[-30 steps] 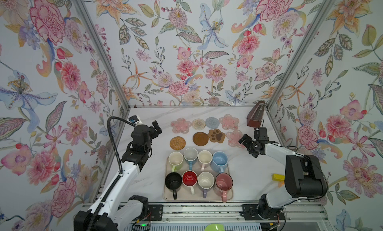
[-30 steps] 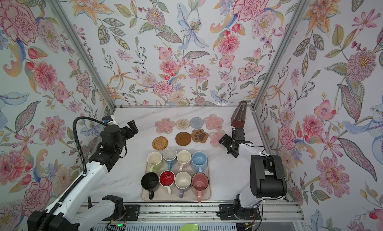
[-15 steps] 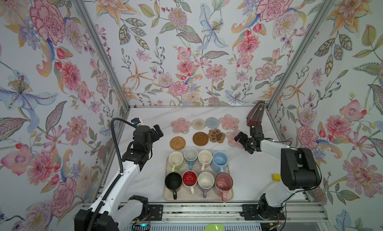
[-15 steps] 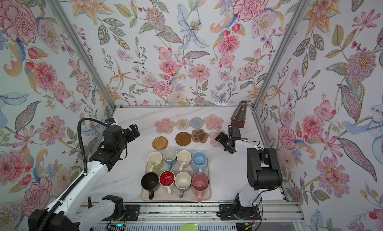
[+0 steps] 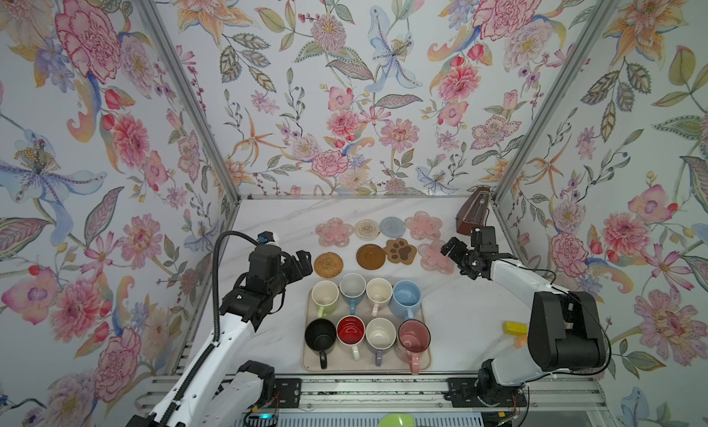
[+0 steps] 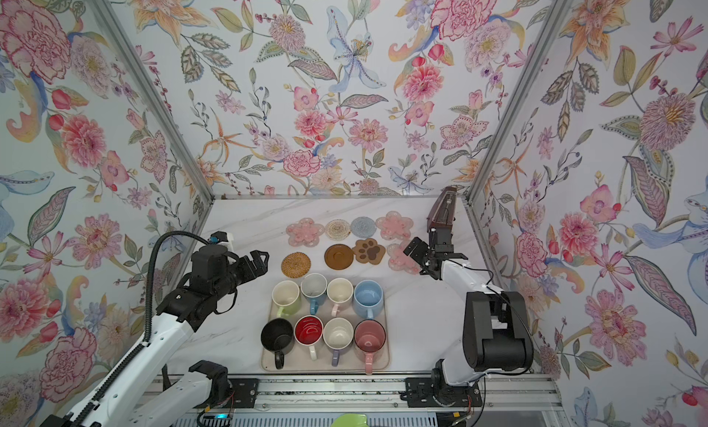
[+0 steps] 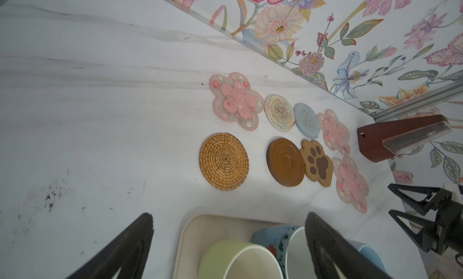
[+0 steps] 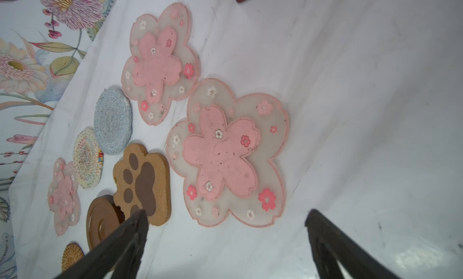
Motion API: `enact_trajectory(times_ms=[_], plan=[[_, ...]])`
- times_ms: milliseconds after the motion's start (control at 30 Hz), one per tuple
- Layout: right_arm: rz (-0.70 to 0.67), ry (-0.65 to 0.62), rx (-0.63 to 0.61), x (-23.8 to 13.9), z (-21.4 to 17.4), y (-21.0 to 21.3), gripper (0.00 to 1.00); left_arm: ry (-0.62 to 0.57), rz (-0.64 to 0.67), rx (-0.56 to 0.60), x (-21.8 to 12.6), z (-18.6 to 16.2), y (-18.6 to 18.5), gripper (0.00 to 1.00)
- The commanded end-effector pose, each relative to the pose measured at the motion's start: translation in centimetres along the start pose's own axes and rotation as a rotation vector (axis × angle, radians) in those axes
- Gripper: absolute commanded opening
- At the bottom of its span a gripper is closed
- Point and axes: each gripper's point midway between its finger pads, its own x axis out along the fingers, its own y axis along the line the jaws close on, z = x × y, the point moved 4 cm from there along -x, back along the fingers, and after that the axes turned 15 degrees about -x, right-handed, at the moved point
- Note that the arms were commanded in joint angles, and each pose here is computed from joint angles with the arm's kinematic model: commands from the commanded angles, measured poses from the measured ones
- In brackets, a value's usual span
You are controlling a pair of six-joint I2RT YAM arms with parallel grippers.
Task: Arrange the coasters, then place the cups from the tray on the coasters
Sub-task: 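Lower the left gripper onto the cream mug with green handle on the tray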
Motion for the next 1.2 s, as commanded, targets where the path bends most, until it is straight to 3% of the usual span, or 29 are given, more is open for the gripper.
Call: enact_trajectory(times_ms=[0, 500, 1167], plan=[[-0.015, -0.040, -0.012, -1.1, 1.1, 0.3, 0.99, 0.125, 0.041, 0.009, -0.7, -3.6, 1.5, 0.96], [-0.010, -0.057, -0.008, -1.6, 0.8, 0.7, 0.99, 0.380, 0.021, 0.187, -2.0, -11.2, 0.8, 0.90], [0.000, -0.068, -0.004, -2.2, 0.3, 0.8, 0.99, 0.459, 0.202, 0.407, 0.3, -14.0, 2.2, 0.71]])
